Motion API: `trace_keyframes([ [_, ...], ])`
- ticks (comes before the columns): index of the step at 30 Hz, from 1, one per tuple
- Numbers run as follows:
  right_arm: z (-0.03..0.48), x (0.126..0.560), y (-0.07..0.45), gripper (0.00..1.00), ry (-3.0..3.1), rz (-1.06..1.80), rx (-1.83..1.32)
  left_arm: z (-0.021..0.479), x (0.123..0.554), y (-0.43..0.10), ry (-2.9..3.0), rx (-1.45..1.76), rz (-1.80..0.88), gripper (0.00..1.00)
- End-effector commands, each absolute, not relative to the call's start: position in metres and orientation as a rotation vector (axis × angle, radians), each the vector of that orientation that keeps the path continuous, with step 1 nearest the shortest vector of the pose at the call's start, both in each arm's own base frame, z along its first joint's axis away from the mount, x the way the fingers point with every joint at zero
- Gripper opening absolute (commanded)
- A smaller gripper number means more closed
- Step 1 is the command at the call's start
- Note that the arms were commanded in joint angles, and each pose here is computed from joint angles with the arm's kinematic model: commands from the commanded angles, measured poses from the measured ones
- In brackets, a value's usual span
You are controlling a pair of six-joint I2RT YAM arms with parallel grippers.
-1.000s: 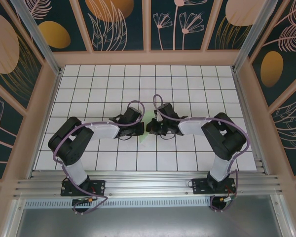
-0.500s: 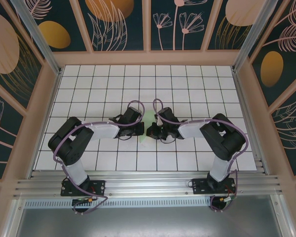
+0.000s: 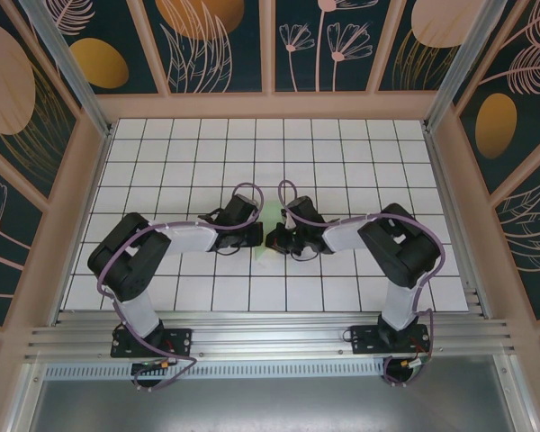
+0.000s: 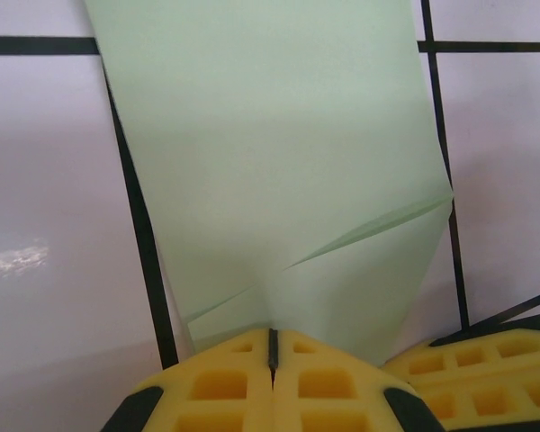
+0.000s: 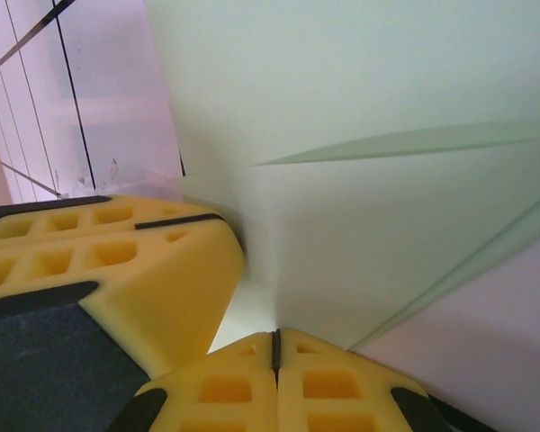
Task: Fold a paper plane with a square sheet of paper (pick it up from the middle)
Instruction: Third fold the triangle at the center of the table.
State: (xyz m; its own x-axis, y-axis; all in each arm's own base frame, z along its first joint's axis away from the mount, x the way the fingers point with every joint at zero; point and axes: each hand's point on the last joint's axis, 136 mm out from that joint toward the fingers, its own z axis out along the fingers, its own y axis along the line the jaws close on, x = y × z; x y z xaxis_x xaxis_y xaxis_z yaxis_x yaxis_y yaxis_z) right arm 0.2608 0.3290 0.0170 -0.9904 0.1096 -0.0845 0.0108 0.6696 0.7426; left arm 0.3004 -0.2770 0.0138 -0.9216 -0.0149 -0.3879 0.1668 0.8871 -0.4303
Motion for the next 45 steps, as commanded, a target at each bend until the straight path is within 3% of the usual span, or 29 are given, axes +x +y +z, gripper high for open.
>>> trace_keyframes([
  [1,-0.013,0.251,0.314,0.06,2.853,1.080,0.149,-0.010,0.287,-0.265,2.757,0.120,-0.595,0.02],
  [12,0.037,0.246,0.335,0.07,2.702,1.318,0.102,-0.009,0.288,-0.269,2.757,0.128,-0.609,0.02],
  [30,0.044,0.241,0.354,0.07,2.671,1.334,0.105,-0.004,0.290,-0.275,2.752,0.133,-0.646,0.03],
  [39,0.002,0.240,0.351,0.07,2.767,1.218,0.200,-0.003,0.289,-0.276,2.752,0.134,-0.653,0.03],
  [45,0.026,0.239,0.350,0.07,2.707,1.254,0.183,-0.003,0.289,-0.274,2.750,0.131,-0.646,0.03],
])
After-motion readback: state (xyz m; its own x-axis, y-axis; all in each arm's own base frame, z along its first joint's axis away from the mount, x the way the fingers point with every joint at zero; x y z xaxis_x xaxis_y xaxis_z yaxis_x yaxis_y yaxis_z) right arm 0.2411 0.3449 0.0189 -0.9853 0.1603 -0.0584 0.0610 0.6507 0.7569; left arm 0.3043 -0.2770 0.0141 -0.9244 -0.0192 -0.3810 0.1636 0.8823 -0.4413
